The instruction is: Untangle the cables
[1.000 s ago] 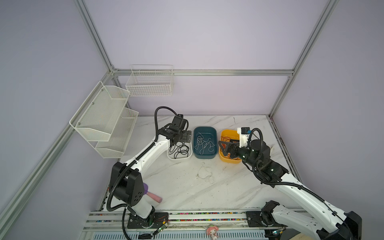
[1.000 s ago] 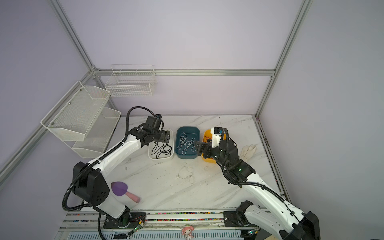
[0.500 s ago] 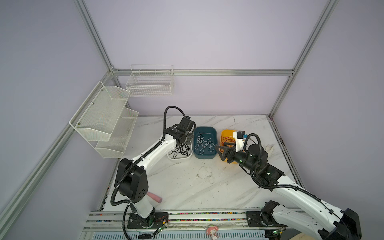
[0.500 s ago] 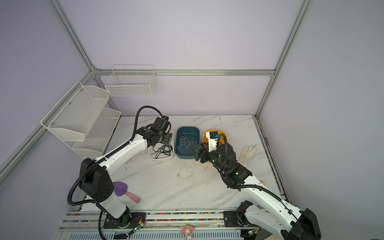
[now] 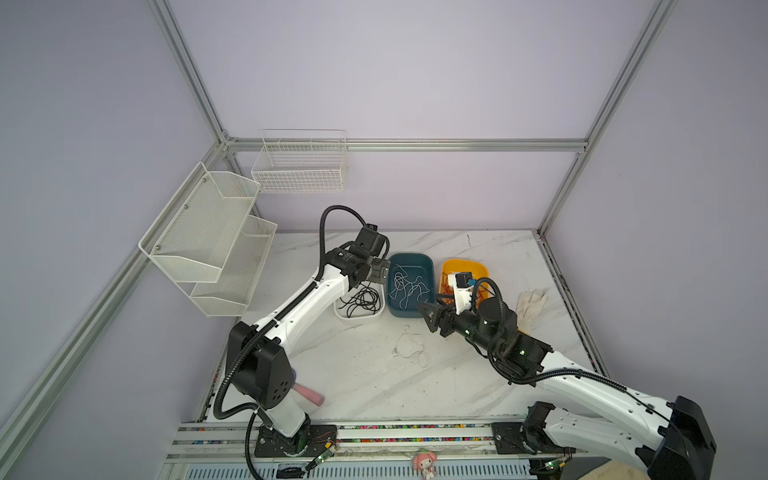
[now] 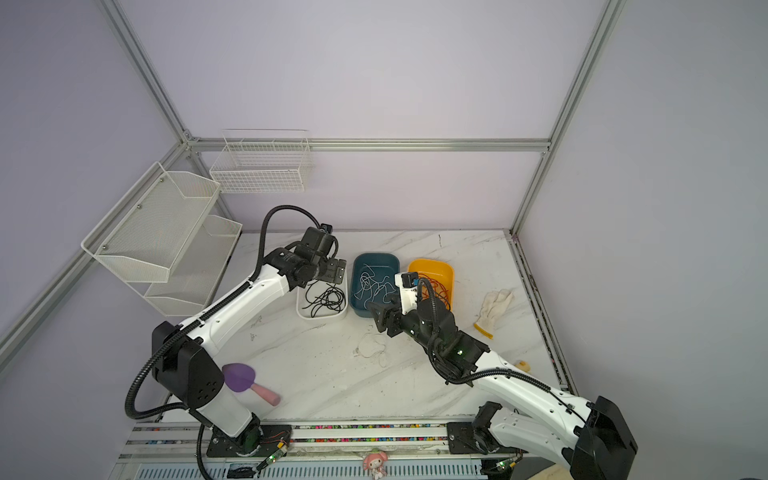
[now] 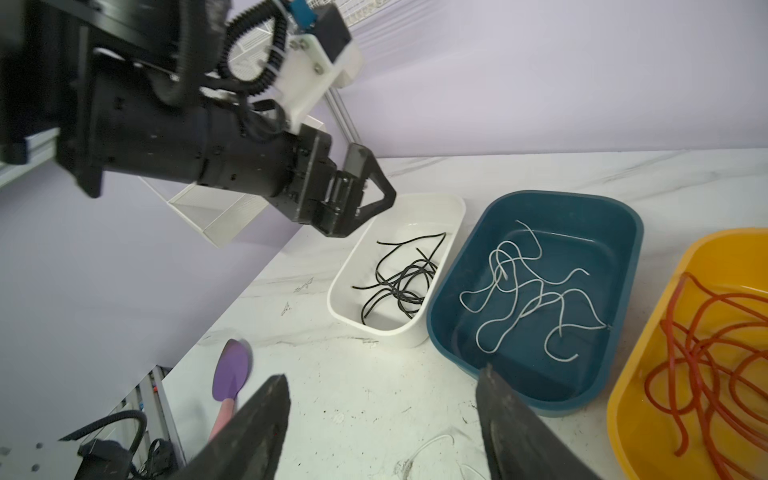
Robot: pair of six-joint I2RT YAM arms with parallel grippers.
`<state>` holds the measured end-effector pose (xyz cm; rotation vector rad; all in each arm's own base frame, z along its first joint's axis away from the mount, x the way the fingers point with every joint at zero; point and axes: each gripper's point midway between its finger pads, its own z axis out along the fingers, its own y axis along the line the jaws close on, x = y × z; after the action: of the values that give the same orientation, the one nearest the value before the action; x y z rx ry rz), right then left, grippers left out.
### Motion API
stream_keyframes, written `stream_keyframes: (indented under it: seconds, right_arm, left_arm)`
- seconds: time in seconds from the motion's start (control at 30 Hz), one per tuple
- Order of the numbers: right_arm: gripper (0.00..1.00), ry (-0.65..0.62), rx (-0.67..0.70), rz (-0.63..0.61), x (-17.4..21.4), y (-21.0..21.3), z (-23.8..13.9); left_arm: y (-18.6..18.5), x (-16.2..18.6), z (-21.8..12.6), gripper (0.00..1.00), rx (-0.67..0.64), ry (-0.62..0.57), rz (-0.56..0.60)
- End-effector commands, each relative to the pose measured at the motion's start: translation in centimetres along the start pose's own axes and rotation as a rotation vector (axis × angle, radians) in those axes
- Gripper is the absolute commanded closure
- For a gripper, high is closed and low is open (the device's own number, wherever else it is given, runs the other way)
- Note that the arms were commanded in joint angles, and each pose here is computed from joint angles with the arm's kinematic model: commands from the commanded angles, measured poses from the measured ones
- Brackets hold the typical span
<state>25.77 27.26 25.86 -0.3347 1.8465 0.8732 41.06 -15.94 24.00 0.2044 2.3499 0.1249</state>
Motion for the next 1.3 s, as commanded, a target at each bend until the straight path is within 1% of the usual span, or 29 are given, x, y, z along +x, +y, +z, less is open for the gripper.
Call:
stream_keyframes:
  seconds: [0.0,0.13,0.2,0.3,0.37,0.4,0.43,0.57,0.63,0.8,1.0,1.13,1.27]
  right_arm:
    - [0.25,0.038,0.066,0.010,1.1,-1.2,0.1]
    - [0.25,0.080,0.069,0.032,2.8,-1.6,-0.1]
    - [0.24,0.113,0.084,0.042,4.0,-2.0,-0.1]
    - [0.24,0.167,0.108,0.055,6.0,-2.7,0.0]
    - [0.24,0.199,0.120,0.073,7.4,-3.1,0.2]
    - [0.24,0.217,0.126,0.082,8.2,-3.3,0.3]
    - [0.24,0.230,0.131,0.091,8.8,-3.5,0.4]
    - [0.24,0.284,0.139,0.101,11.2,-3.5,0.8]
    - [0.24,0.299,0.151,0.097,12.1,-3.6,1.0]
    - [0.24,0.341,0.172,0.109,14.4,-3.9,1.8]
    - [0.24,0.376,0.203,0.089,16.2,-4.3,2.7]
    - [0.25,0.382,0.224,0.074,16.7,-4.5,3.1]
    - [0.26,0.367,0.215,0.070,16.5,-4.3,3.4]
  left_arm:
    - [0.5,-1.9,-3.9,0.00,0.086,-0.127,-0.071]
    - [1.2,-1.7,-6.9,0.00,0.139,-0.242,-0.097]
    - [1.9,-1.0,-7.9,0.00,0.147,-0.289,-0.107]
    - [2.7,0.4,-8.9,0.00,0.144,-0.329,-0.110]
    - [3.4,1.5,-9.2,0.00,0.124,-0.338,-0.116]
    - [3.6,2.0,-9.2,0.00,0.114,-0.337,-0.082]
    - [3.8,2.5,-9.2,0.00,0.105,-0.334,-0.075]
    - [5.2,4.0,-9.6,0.00,0.053,-0.339,-0.087]
    - [5.5,4.4,-9.9,0.00,0.051,-0.364,-0.098]
    - [6.2,4.8,-10.9,0.00,0.053,-0.468,-0.138]
    - [6.4,4.9,-11.1,0.00,0.047,-0.491,-0.133]
    - [6.4,4.9,-11.0,0.00,0.045,-0.489,-0.126]
    - [6.4,4.9,-11.0,0.00,0.041,-0.488,-0.119]
